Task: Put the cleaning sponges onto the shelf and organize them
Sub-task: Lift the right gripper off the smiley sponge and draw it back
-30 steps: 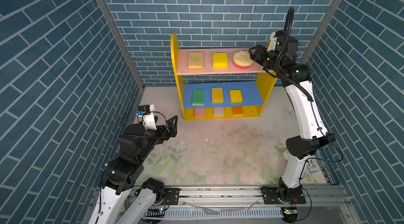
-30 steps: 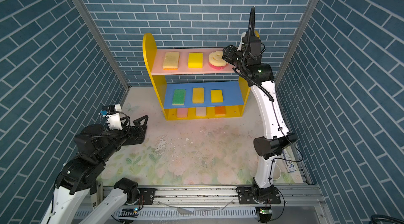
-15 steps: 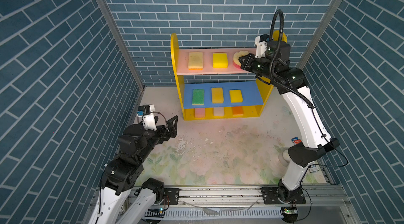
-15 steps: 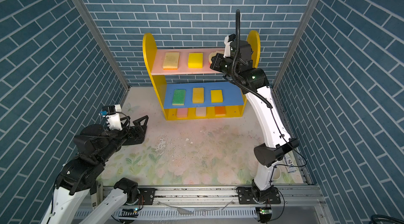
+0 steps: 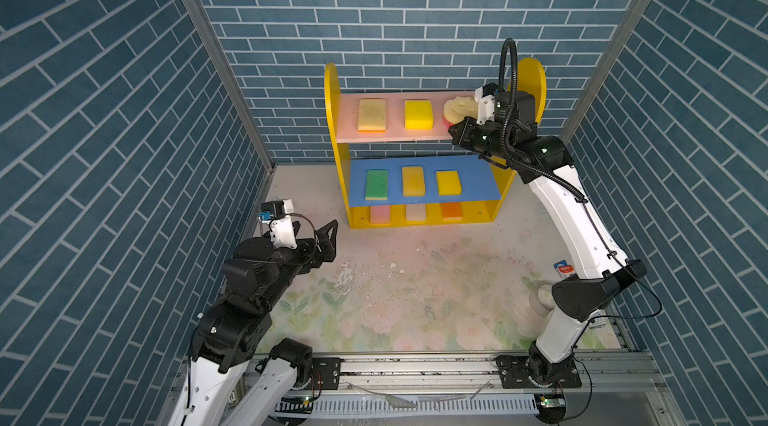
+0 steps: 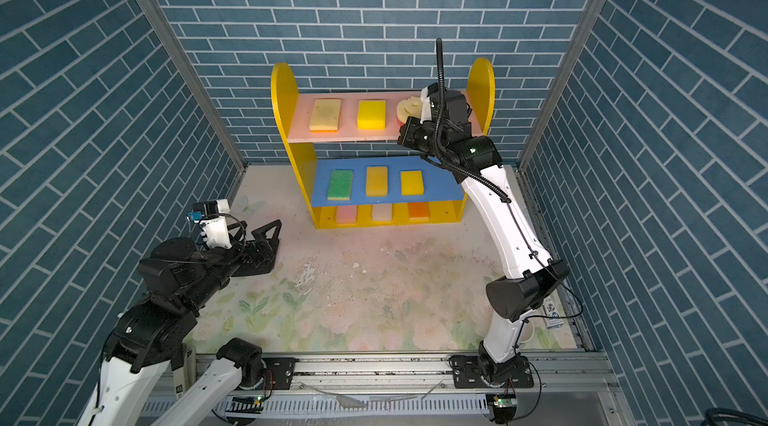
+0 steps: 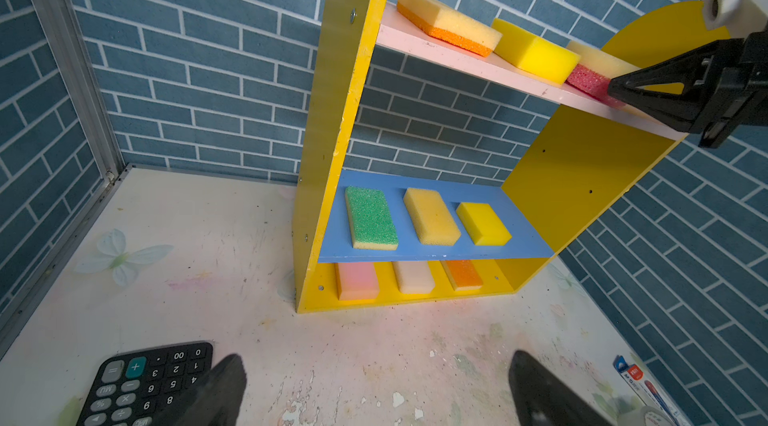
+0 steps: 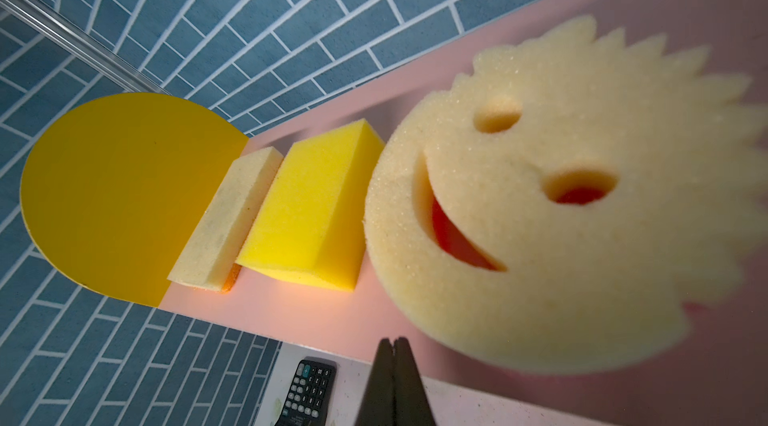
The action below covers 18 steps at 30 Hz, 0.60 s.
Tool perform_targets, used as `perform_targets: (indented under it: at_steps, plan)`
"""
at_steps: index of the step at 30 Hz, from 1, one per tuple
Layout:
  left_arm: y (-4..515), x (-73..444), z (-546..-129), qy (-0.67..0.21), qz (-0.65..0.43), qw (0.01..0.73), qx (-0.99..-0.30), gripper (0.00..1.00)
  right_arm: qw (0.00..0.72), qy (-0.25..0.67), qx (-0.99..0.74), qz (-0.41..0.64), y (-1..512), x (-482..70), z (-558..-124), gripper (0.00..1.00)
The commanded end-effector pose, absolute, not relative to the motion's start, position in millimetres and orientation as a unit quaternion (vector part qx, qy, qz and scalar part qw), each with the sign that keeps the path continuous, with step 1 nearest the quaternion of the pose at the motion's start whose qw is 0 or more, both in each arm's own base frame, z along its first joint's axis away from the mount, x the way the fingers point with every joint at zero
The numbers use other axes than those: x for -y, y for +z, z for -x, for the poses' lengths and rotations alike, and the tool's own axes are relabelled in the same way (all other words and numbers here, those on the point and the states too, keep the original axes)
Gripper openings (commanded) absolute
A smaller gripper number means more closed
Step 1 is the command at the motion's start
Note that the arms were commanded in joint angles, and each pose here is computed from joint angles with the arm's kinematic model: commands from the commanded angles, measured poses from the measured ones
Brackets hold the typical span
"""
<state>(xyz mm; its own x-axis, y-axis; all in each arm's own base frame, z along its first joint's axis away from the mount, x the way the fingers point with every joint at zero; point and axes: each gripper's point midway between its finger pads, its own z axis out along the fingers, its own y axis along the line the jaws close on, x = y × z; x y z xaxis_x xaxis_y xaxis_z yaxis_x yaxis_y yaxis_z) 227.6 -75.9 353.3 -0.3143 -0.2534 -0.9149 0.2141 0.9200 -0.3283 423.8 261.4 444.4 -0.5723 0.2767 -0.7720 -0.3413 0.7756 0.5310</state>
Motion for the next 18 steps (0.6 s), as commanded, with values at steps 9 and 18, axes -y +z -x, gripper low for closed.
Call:
perform_targets:
  at_steps: [9, 18]
  plan:
    - [357, 74, -228, -0.199, 0.016, 0.588, -0.784, 1.0, 0.488, 0.327, -0.809, 0.004, 458, -242, -428, 0.0]
    - [357, 74, -227, -0.201, 0.017, 0.588, -0.783, 1.0, 0.481, 0.345, -0.806, 0.006, 462, -244, -421, 0.0]
